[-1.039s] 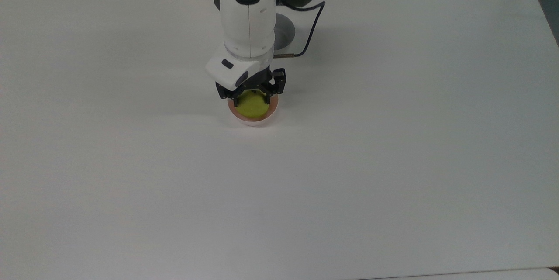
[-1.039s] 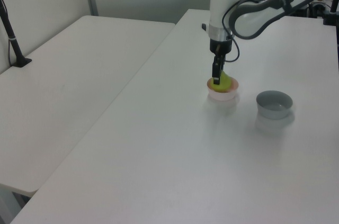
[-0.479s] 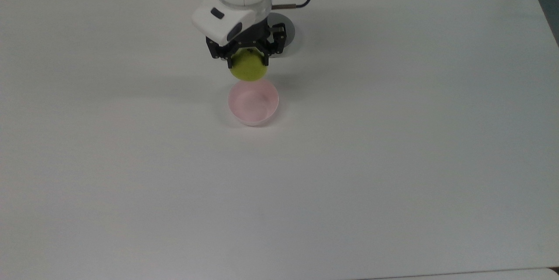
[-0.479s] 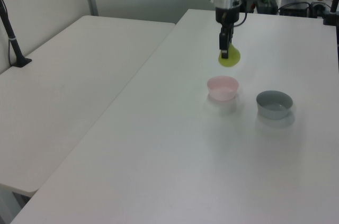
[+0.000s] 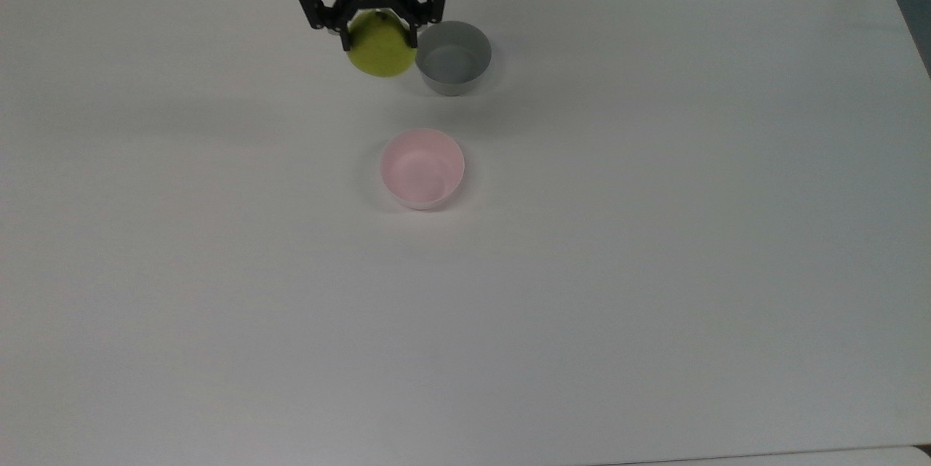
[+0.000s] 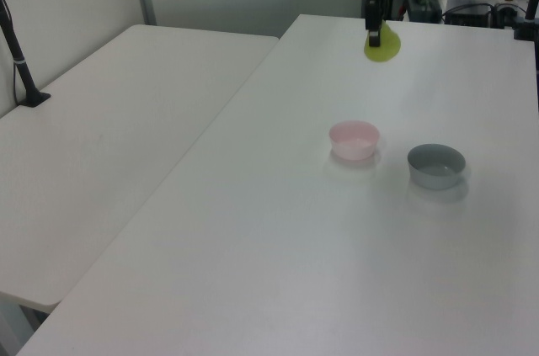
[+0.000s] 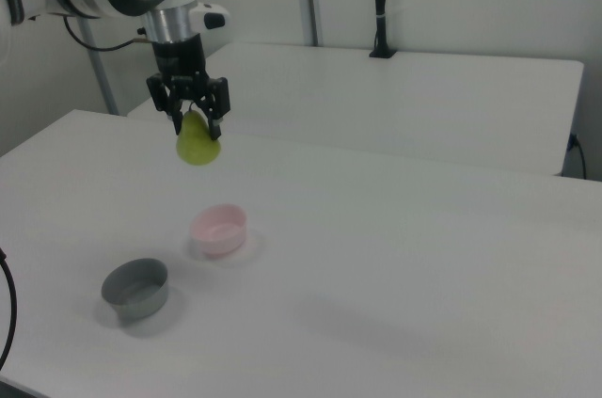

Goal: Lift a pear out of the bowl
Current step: 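Carry the pear sideways away from the bowls and lower it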

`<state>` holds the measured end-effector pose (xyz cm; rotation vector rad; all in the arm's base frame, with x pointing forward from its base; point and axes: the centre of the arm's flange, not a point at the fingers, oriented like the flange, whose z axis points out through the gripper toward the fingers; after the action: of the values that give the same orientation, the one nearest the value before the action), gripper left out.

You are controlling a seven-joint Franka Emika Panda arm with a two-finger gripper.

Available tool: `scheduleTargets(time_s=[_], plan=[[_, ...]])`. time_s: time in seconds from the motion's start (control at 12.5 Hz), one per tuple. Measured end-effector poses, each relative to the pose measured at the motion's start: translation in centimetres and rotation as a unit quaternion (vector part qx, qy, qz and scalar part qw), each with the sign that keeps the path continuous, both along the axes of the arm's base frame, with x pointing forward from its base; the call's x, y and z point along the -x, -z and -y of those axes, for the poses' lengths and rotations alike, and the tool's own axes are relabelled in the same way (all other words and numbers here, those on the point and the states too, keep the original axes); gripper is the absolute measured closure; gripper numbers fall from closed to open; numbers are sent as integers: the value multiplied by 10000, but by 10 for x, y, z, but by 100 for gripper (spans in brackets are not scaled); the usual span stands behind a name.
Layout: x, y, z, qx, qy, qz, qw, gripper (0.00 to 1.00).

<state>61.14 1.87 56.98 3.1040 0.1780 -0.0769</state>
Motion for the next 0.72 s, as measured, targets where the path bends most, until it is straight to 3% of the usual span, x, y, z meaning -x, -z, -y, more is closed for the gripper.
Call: scheduleTargets(time_s=[0.32,0.72], plan=[[1,-12,83,-388,-603,193,9972,28],[-18,-5,165,-312,-1029,1119,9879,28]])
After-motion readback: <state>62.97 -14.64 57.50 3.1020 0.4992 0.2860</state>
